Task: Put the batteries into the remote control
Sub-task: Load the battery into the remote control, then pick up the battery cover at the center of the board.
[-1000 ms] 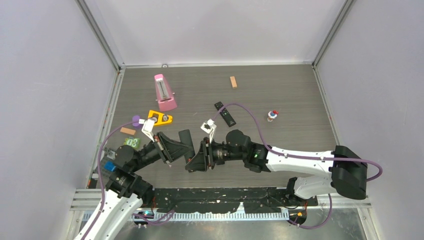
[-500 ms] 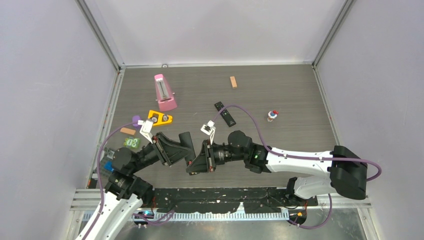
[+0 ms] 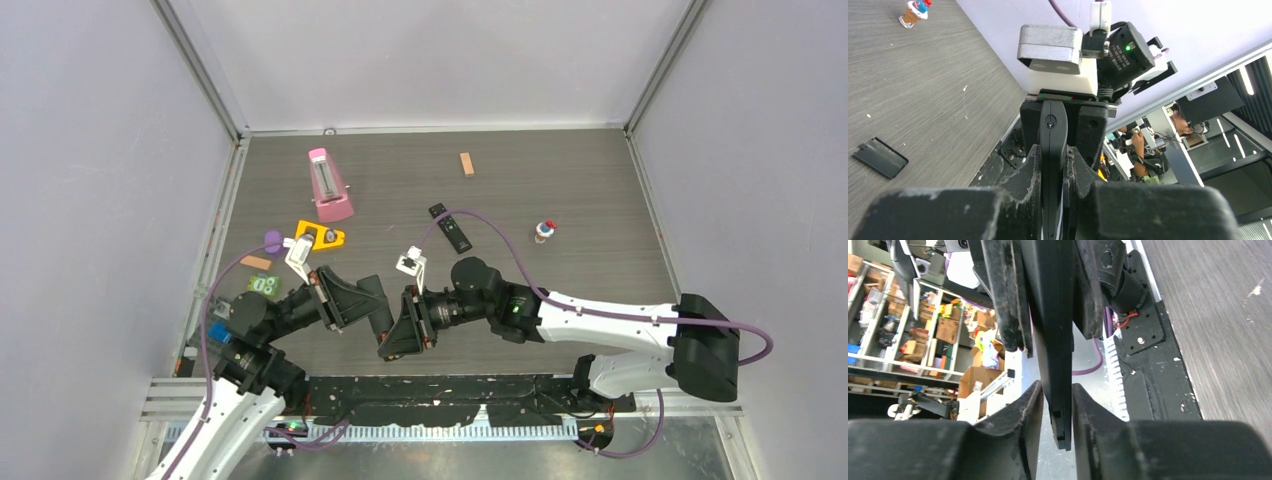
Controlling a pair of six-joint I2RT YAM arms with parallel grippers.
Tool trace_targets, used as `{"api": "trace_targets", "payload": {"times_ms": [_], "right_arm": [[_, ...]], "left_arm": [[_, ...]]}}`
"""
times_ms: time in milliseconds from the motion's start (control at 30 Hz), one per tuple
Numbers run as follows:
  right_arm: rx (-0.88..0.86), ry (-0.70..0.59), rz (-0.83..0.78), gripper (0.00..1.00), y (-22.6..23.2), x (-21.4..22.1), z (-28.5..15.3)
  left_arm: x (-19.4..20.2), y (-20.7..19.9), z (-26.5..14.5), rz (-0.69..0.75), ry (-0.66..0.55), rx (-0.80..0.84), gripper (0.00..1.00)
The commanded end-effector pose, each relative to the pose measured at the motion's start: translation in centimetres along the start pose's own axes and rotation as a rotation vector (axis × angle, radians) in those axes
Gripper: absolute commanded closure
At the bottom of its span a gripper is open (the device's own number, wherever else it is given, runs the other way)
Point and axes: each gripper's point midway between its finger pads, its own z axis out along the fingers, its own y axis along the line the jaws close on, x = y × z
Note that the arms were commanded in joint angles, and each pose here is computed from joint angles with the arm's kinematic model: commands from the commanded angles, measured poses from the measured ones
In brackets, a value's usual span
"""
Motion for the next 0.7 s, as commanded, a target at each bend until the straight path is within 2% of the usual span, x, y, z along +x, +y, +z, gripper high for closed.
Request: {"api": "trace_targets", "payload": {"times_ms": [0, 133, 267, 367, 467, 500, 567, 667], "right_arm": [[0.085, -0.052, -0.026, 0.50, 0.3, -1.9, -0.8], [0.273, -0.137, -0.011, 0.26, -2.7, -2.4, -2.5], [0.433, -0.217, 0.016, 0.20, -5.2, -2.4, -5.0], [0.586, -0.271, 0.027, 0.20, -7.8, -2.3, -7.1], [0.814, -0.232, 0.019, 0.29, -12.0, -1.0, -9.1], [0.857, -0.210, 0.006, 0.37, -12.7, -0.7, -9.3], [0.972, -0.141, -0.009, 0.49, -14.6, 0.0, -9.6], [1.144, -0.031, -0.047, 0.58, -17.3, 0.5, -9.2]], "left_arm": [[0.2, 0.1, 0.1, 0.014, 0.010, 0.014, 1.00], [-0.4, 3.7, -0.3, 0.004, -0.048, -0.173, 1.00], [-2.2, 8.9, -2.5, -0.003, -0.175, -0.488, 1.00], [-2.9, 11.2, -4.3, 0.002, -0.238, -0.642, 1.00], [-3.6, 12.3, -5.9, 0.008, -0.309, -0.735, 1.00], [-3.9, 12.6, -6.6, 0.010, -0.336, -0.767, 1.00], [-4.4, 12.9, -7.8, 0.023, -0.392, -0.817, 1.00], [-4.7, 13.0, -8.7, 0.027, -0.431, -0.837, 1.00]]}}
